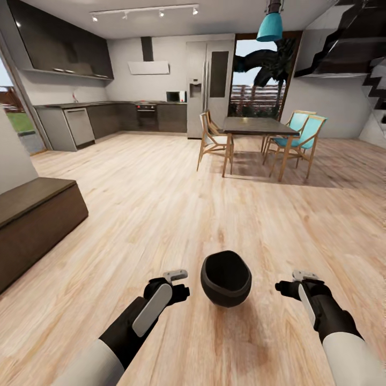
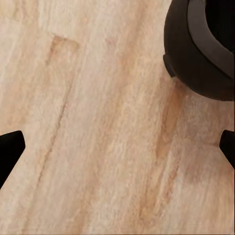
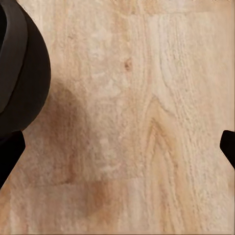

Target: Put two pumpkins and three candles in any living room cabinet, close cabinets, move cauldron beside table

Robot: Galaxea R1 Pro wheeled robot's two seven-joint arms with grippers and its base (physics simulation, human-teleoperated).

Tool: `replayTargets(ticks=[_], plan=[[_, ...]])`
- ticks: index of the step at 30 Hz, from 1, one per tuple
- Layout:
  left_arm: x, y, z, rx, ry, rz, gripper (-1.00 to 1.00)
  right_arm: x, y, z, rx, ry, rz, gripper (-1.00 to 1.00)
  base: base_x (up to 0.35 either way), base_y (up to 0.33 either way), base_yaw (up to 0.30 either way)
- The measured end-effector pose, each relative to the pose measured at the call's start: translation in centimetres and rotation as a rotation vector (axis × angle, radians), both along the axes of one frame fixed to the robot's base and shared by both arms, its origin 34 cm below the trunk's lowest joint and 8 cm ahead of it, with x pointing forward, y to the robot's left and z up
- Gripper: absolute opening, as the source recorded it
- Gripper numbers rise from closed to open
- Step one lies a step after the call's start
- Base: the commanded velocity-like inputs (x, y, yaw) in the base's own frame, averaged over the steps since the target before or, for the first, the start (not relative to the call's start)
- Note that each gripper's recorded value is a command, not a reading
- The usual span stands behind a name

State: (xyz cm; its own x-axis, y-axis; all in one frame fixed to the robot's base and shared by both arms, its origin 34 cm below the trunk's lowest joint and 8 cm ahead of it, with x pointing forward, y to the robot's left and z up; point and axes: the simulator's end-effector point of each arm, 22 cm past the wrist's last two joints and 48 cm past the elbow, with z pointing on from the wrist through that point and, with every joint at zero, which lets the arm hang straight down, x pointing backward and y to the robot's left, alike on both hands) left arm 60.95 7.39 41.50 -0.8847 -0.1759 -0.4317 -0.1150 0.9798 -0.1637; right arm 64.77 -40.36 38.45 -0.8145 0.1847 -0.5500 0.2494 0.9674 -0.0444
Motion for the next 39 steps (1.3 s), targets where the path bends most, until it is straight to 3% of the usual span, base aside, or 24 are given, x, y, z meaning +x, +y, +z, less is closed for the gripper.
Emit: replayTargets(ticks=[3, 4, 5, 6, 18, 25, 31, 34, 39], plan=[[-0.1, -0.1, -0.2, -0.003, 0.003, 0.001, 1.00, 0.2, 2.6, -0.5, -0.004, 0.011, 0.062, 1.00, 0.311, -0.163, -0.267], [0.1, -0.5, -0.2, -0.026, -0.004, -0.002, 1.00, 0.5, 6.8, -1.1, 0.004, 0.020, 0.143, 1.00, 0.312, -0.150, -0.267], [0.1, -0.6, -0.2, -0.031, -0.005, -0.004, 1.00, 0.6, 8.1, -1.2, 0.013, 0.020, 0.160, 1.00, 0.314, -0.127, -0.267], [-0.1, -0.6, -0.8, -0.035, 0.005, -0.006, 1.00, 0.6, 11.1, -1.5, 0.038, 0.021, 0.195, 1.00, 0.315, -0.121, -0.267], [-0.3, -0.1, -1.4, -0.031, 0.010, 0.008, 1.00, -0.8, 14.4, -3.6, 0.057, 0.069, 0.250, 1.00, 0.324, -0.032, -0.244], [-0.2, 0.0, -1.5, -0.032, 0.007, 0.015, 1.00, -0.6, 16.1, -4.2, 0.048, 0.041, 0.296, 1.00, 0.317, -0.001, -0.050], [-0.2, 0.5, -1.7, -0.031, 0.006, 0.032, 1.00, -0.9, 19.5, -4.5, 0.086, 0.038, 0.323, 1.00, 0.108, 0.000, -0.007], [-0.2, 1.0, -1.9, -0.026, 0.007, 0.044, 1.00, -1.1, 22.2, -4.4, 0.117, 0.035, 0.340, 1.00, 0.025, 0.000, 0.026], [-0.3, 1.1, -2.0, -0.024, 0.011, 0.049, 1.00, -1.6, 24.5, -4.8, 0.140, 0.048, 0.352, 1.00, 0.008, 0.000, 0.164]])
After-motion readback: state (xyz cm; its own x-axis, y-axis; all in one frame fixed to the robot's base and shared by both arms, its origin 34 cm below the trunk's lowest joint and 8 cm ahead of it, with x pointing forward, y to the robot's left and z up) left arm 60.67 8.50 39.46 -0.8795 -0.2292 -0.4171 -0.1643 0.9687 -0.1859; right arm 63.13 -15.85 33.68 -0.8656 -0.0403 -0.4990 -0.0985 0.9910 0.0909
